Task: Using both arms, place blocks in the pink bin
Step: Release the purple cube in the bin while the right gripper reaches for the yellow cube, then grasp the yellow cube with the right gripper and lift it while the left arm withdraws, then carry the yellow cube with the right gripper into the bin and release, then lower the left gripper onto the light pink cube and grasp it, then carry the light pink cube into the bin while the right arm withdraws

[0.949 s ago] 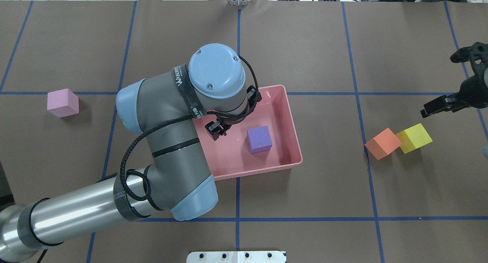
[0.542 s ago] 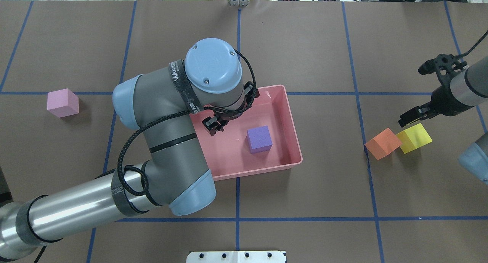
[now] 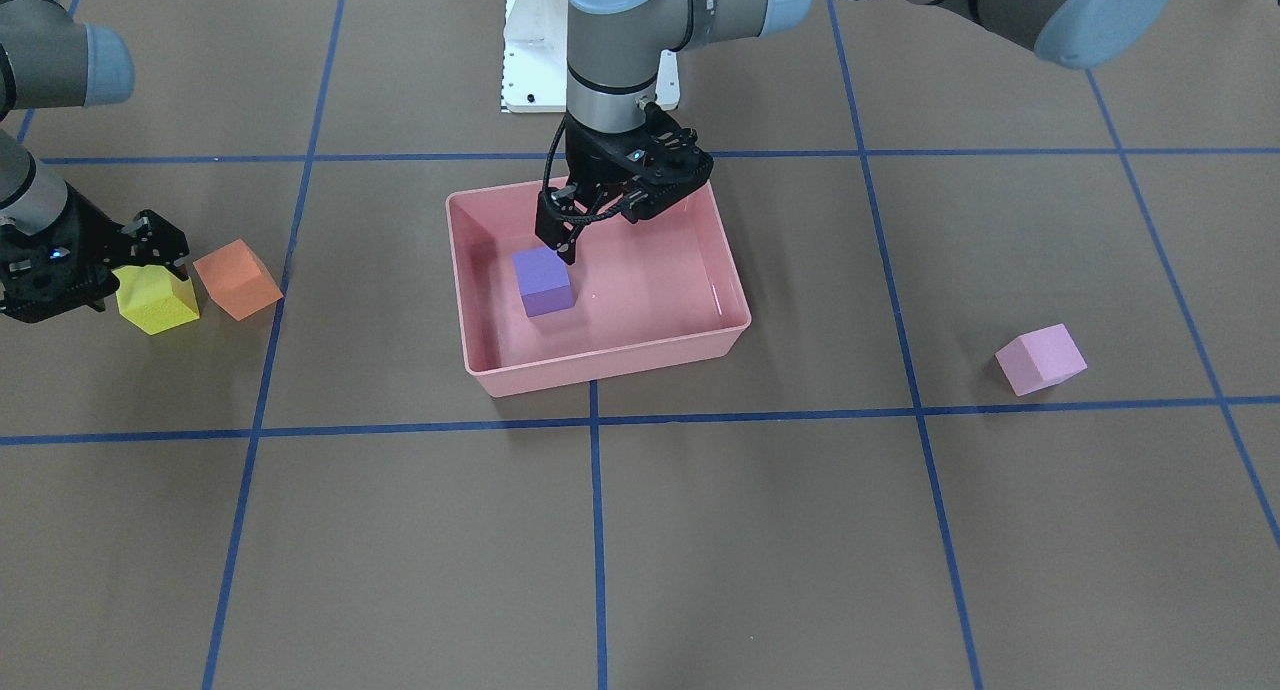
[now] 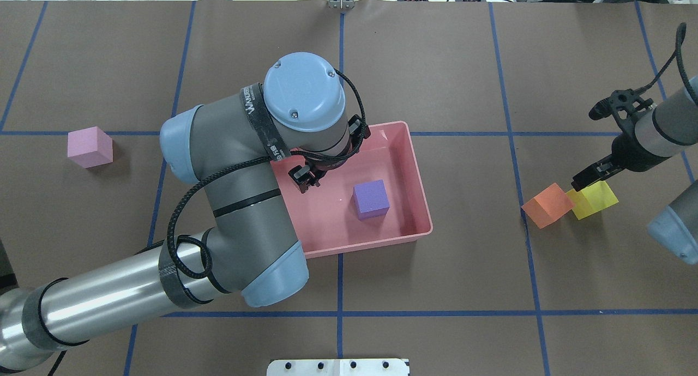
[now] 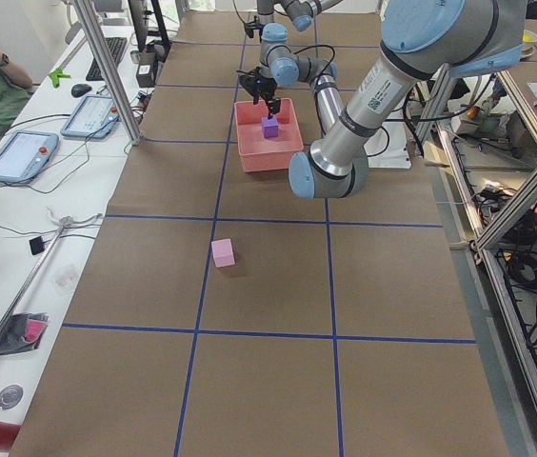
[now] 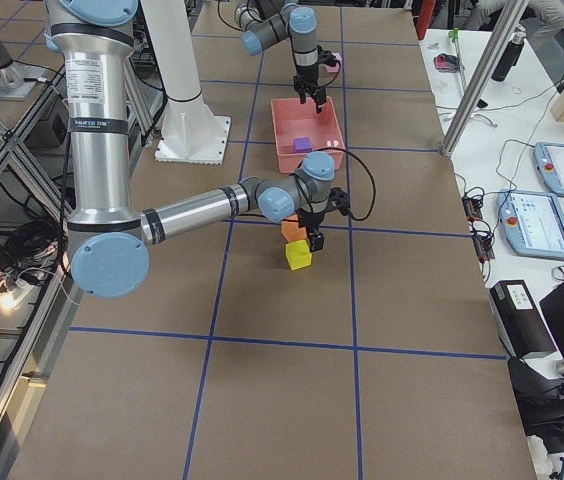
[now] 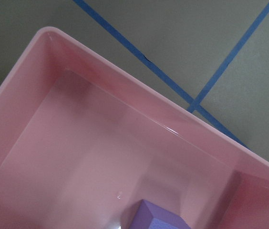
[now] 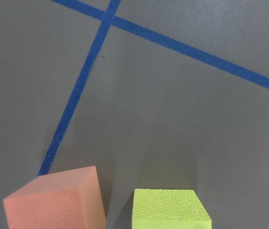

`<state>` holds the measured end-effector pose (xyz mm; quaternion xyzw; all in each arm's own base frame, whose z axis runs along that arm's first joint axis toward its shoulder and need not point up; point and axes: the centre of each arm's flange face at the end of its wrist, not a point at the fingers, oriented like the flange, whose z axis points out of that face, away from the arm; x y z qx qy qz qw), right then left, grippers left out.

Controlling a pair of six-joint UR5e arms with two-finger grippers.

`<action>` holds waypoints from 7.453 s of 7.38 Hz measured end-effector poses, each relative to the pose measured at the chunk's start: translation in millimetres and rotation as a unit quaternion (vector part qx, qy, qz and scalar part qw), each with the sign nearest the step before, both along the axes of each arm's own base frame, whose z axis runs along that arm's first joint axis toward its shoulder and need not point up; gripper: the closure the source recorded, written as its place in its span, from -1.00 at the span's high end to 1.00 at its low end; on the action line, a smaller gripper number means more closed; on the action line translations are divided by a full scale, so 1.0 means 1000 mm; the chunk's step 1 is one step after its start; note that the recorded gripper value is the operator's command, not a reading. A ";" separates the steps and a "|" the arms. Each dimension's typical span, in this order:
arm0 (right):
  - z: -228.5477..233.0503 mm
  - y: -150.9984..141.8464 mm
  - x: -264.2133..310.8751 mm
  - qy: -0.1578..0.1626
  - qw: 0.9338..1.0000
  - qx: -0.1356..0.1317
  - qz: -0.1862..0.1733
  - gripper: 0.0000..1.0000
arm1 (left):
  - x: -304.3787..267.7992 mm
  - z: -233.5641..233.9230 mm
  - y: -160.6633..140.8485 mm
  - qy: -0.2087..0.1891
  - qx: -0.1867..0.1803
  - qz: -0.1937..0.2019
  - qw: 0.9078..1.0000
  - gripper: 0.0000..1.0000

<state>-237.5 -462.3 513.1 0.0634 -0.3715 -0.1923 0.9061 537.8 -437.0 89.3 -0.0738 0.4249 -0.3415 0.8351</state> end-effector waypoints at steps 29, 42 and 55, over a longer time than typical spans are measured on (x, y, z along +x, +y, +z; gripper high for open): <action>-0.431 0.020 -0.278 -0.066 0.982 -0.114 0.137 -1.00 | -0.289 0.355 -0.087 -0.132 0.232 0.197 0.943 1.00; -0.430 0.044 -0.362 -0.060 0.981 -0.117 0.143 0.99 | -0.288 0.440 -0.093 -0.143 0.213 0.204 0.945 1.00; -0.390 0.011 -0.263 -0.070 0.976 -0.105 0.180 0.99 | -0.287 0.431 -0.101 -0.126 0.203 0.168 0.956 -1.00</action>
